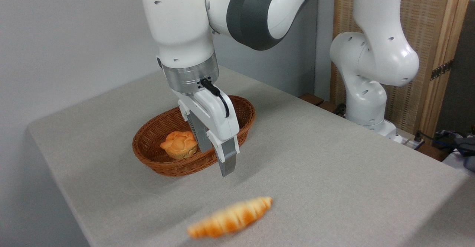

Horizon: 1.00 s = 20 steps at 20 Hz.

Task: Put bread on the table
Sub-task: 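Release the roll onto the table and raise the gripper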

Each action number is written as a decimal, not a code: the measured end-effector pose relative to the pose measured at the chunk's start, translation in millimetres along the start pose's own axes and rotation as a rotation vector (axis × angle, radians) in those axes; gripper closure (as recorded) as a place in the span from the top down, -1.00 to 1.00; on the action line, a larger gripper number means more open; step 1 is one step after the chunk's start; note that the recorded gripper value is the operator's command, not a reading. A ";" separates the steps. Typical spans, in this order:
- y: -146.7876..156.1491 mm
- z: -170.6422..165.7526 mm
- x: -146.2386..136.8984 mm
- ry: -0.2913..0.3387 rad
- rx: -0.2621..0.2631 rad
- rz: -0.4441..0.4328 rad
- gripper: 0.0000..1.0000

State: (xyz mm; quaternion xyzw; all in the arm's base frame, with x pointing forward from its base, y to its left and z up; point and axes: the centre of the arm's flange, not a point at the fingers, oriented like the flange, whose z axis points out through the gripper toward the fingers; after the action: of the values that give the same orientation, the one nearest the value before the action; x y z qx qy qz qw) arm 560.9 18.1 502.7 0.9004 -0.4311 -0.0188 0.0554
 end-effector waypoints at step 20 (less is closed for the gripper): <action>94.6 -103.0 63.3 0.060 0.117 -0.132 1.00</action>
State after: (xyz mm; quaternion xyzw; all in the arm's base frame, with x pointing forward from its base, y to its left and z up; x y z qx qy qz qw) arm 535.8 -81.4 616.8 0.9286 -0.3695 0.0298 0.0144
